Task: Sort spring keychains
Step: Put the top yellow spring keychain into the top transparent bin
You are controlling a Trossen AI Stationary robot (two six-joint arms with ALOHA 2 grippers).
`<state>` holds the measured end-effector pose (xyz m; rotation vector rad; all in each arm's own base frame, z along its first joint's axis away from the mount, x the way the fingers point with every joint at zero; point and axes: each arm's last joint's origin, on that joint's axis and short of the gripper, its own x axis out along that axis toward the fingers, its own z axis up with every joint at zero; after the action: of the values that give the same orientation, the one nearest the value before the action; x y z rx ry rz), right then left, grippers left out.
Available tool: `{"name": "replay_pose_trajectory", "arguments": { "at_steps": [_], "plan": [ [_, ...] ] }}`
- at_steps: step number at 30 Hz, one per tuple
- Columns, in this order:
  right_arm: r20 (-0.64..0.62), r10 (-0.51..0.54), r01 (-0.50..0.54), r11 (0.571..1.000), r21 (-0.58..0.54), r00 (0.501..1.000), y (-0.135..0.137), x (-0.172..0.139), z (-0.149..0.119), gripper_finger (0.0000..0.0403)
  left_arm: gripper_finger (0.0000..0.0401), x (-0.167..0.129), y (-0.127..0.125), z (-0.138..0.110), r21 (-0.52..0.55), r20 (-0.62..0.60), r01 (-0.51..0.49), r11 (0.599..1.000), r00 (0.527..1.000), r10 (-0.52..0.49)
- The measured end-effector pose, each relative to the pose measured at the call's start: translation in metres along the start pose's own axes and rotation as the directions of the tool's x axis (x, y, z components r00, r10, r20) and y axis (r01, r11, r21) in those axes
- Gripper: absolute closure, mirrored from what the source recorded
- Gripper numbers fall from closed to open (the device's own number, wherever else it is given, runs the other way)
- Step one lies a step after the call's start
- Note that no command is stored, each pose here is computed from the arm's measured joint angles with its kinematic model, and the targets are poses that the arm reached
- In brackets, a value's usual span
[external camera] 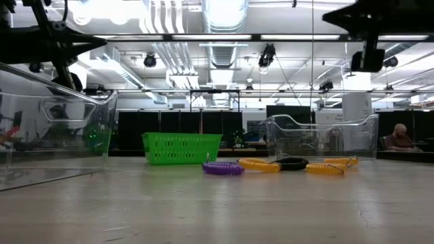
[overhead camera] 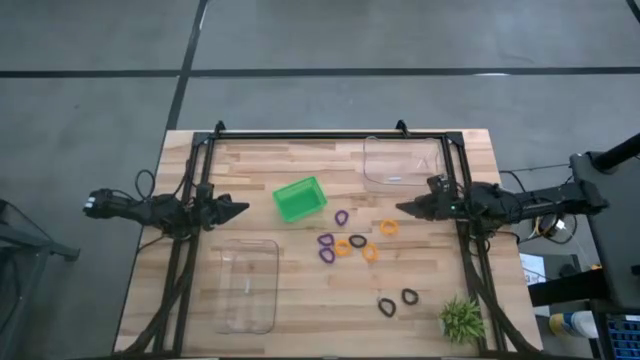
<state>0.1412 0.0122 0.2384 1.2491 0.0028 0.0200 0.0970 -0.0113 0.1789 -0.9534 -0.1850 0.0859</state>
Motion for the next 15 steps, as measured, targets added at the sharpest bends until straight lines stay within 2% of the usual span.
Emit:
{"name": "replay_pose_trajectory", "arguments": {
  "at_steps": [4, 7, 9, 12, 15],
  "plan": [
    [-0.147, -0.131, 0.122, 0.990, -0.065, 0.980, 0.010, 0.024, -0.002, 0.0394, 0.0401, 0.000, 0.000, 0.000, 0.000, 0.003, -0.002, 1.000, 1.000, 0.002],
    [-0.250, -0.257, 0.219, 0.961, -0.171, 0.934, 0.021, 0.044, -0.002, 0.0394, 0.0401, 0.000, 0.000, 0.000, -0.001, 0.003, -0.002, 1.000, 1.000, 0.002],
    [-0.316, -0.359, 0.285, 0.923, -0.259, 0.878, 0.026, 0.056, -0.003, 0.0394, 0.0401, 0.000, 0.000, 0.000, -0.001, 0.003, -0.002, 1.000, 1.000, 0.002],
    [-0.369, -0.529, 0.384, 0.833, -0.398, 0.764, 0.026, 0.072, -0.004, 0.0394, 0.0401, 0.000, 0.000, 0.000, -0.001, 0.003, -0.002, 1.000, 1.000, 0.002],
    [-0.419, -0.620, 0.401, 0.767, -0.501, 0.663, 0.026, 0.086, -0.004, 0.0388, 0.0401, 0.000, 0.000, 0.000, -0.007, 0.003, -0.002, 1.000, 1.000, 0.002]
  ]
}}
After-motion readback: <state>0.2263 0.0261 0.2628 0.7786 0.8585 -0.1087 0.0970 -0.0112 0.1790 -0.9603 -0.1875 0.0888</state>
